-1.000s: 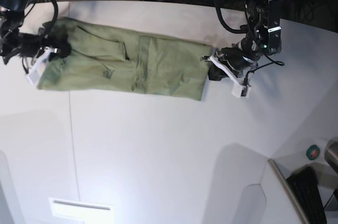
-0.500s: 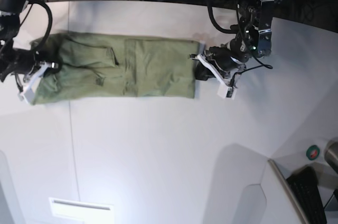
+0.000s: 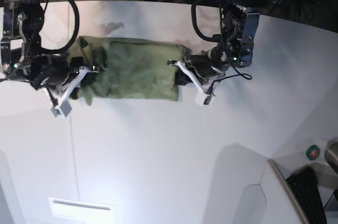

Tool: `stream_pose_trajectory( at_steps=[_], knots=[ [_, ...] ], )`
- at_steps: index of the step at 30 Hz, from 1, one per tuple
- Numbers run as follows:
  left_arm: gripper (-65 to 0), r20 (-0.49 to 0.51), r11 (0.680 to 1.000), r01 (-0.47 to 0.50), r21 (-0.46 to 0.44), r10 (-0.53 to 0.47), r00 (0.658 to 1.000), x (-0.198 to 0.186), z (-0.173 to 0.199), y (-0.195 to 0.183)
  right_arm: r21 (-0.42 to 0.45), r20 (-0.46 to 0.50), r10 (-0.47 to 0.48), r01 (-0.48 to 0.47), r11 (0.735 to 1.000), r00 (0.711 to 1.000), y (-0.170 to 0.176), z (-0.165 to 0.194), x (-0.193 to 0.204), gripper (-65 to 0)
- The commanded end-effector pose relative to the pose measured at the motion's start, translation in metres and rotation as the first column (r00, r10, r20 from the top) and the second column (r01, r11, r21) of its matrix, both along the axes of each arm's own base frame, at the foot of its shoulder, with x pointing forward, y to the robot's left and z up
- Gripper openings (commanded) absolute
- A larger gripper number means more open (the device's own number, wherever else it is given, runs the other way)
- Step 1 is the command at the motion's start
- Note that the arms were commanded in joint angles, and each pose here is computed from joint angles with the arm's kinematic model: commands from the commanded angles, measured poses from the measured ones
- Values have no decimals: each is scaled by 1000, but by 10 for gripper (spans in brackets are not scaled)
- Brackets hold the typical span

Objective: Layout the t-shirt on the table in an organized manner, then fold the t-shirt properly
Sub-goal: 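Grasp the strip end with the right gripper, then fold the end held by the right gripper over toward the left gripper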

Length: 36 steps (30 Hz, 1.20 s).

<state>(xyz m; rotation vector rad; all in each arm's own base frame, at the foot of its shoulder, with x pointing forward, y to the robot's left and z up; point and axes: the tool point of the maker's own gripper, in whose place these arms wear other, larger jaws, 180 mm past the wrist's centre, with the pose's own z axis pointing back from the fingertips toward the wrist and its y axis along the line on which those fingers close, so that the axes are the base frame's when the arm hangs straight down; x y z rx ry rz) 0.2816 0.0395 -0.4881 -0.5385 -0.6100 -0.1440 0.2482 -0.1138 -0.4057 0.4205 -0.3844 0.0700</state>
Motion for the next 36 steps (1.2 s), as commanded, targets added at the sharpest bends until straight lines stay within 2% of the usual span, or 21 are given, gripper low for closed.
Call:
stream_pose_trajectory(
  at_steps=[1, 4, 9, 11, 16, 20, 25, 28, 31, 34, 36],
  knots=[
    [-650, 34, 1000, 9, -25, -9, 999, 8, 10, -8, 9, 34, 11, -11, 1000, 999, 5, 10, 8, -650],
    [-650, 44, 999, 15, -48, -13, 999, 13, 15, -20, 18, 12, 59, -59, 998, 998, 24, 6, 1, -650],
    [-650, 46, 998, 22, -52, -19, 999, 13, 16, -24, 57, -9, 47, -46, 997, 999, 50, 10, -2, -650],
    [-650, 44, 998, 24, -52, -21, 999, 12, 16, -24, 62, -5, 70, -69, 996, 998, 63, 13, -1, -650],
    [-650, 39, 998, 25, -51, -23, 999, 11, 15, -24, 63, -26, 129, -127, 990, 991, 96, 17, -2, -650],
    [-650, 33, 998, 26, -51, -24, 999, 8, 13, -25, 59, -58, 134, -131, 990, 989, 117, 19, -3, -650],
    [-650, 28, 998, 26, -51, -25, 999, 5, 12, -25, 3, -140, 116, -117, 993, 983, 114, -8, 5, -650],
    [-650, 25, 999, 27, -46, -25, 999, 4, 11, -23, -15, -142, 85, -88, 996, 986, 107, -19, 10, -650],
    [-650, 13, 999, 24, -45, -24, 1000, -2, 7, -21, -15, -136, 84, -87, 996, 987, 107, -18, 10, -650],
    [-650, 10, 999, 24, -45, -24, 1000, -4, 6, -21, -4, -114, 137, -138, 990, 984, 123, -10, 3, -650],
    [-650, 8, 999, 26, -45, -25, 1000, -4, 6, -22, -6, -120, 140, -142, 990, 983, 132, -9, -1, -650]
  ],
)
